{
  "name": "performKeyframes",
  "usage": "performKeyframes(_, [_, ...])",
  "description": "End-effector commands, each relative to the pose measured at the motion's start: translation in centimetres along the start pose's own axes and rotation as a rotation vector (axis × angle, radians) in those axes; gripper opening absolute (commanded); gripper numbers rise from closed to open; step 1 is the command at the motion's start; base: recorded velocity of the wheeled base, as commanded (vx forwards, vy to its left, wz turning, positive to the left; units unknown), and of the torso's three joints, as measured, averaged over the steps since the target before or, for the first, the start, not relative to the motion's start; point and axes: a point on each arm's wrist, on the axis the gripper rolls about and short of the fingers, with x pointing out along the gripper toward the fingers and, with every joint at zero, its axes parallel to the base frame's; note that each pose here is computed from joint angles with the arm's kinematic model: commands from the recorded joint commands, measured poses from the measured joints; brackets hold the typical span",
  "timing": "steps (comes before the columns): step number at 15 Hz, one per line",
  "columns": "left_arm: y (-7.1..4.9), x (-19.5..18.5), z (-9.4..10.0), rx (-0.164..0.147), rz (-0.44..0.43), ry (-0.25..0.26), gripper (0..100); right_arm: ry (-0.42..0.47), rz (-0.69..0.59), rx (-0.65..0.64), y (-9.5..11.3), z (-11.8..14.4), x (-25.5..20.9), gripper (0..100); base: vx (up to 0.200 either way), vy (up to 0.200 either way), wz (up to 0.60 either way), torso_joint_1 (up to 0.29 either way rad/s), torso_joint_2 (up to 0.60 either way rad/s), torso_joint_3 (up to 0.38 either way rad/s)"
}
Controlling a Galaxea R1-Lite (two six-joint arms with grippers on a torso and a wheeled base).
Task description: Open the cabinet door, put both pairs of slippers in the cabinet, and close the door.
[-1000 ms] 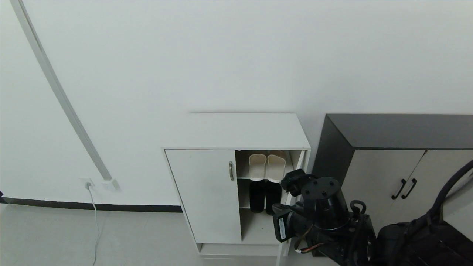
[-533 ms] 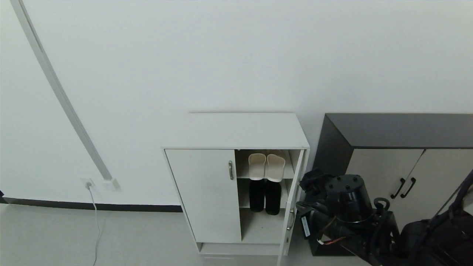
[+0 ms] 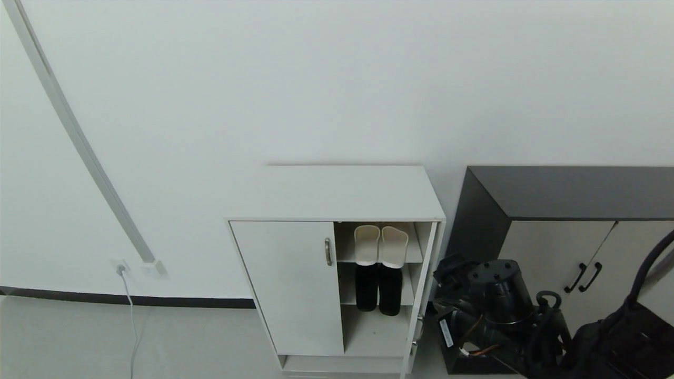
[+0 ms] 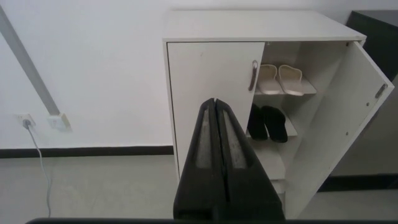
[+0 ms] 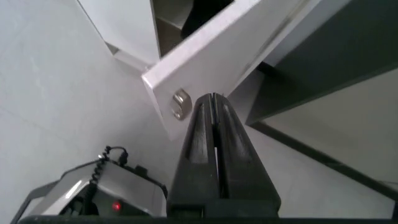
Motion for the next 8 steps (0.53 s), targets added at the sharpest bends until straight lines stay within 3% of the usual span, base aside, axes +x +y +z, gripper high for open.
performKeyframes(1, [0.0,0.0,0.0,-0.001,0.0,0.002,0,0.036,-0.01,-0.003,0.1,-1.0,1.8,0,0.0,0.0,0.0,0.0,0.0,0.0])
performKeyframes(8, [0.0,0.0,0.0,0.0,0.0,0.002,0,-0.002,-0.009,0.017,1.3,-0.4,6.3,0,0.0,0.0,0.0,0.0,0.0,0.0])
